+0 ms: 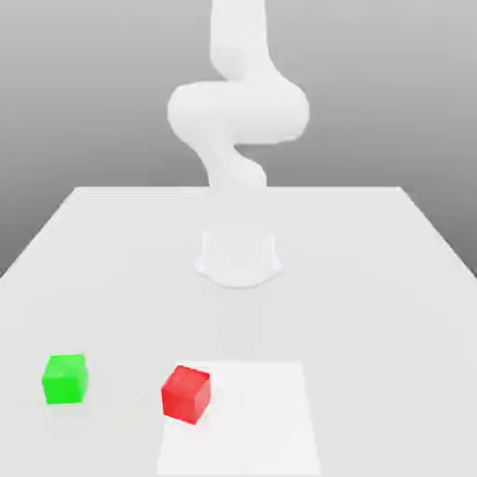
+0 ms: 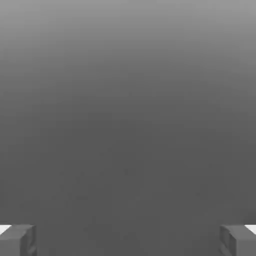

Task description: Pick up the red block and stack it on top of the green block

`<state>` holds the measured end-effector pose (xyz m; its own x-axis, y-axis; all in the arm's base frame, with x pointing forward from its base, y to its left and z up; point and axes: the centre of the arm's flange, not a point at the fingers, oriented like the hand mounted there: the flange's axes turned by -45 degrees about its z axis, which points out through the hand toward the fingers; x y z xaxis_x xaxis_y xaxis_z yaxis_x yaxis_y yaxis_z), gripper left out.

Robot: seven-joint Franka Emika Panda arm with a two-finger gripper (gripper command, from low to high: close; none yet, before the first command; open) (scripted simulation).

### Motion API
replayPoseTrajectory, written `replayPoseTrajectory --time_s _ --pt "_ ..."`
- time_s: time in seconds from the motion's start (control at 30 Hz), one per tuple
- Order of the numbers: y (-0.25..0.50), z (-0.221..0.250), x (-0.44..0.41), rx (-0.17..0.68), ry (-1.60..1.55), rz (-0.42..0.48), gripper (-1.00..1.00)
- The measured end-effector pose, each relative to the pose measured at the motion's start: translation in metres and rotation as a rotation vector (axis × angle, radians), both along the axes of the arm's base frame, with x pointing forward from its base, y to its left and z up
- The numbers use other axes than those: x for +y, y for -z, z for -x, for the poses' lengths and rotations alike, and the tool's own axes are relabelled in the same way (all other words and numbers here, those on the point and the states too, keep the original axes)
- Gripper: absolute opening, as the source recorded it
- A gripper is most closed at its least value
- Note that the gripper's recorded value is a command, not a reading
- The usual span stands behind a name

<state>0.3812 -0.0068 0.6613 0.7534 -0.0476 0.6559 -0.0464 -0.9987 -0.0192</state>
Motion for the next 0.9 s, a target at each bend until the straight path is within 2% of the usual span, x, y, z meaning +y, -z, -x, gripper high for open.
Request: replayPoseTrajectory --time_s 0.13,0.3,0.47,0.63,0.7,0.87,0.9 --pt "0.091 -0.044 -0.015 0.144 0.062 -0.021 0.00" --pt "0.206 -0.068 -0.034 0.315 0.137 -0.051 0.00" --pt "0.318 -0.062 -0.051 0.484 0.213 -0.085 0.00" --pt "0.421 -0.028 -0.064 0.653 0.293 -0.124 0.00" --pt "0.452 -0.018 -0.066 0.693 0.310 -0.133 0.00" --pt "0.507 -0.014 -0.065 0.706 0.313 -0.134 0.00" --pt "0.514 -0.013 -0.065 0.706 0.313 -0.134 -1.00"
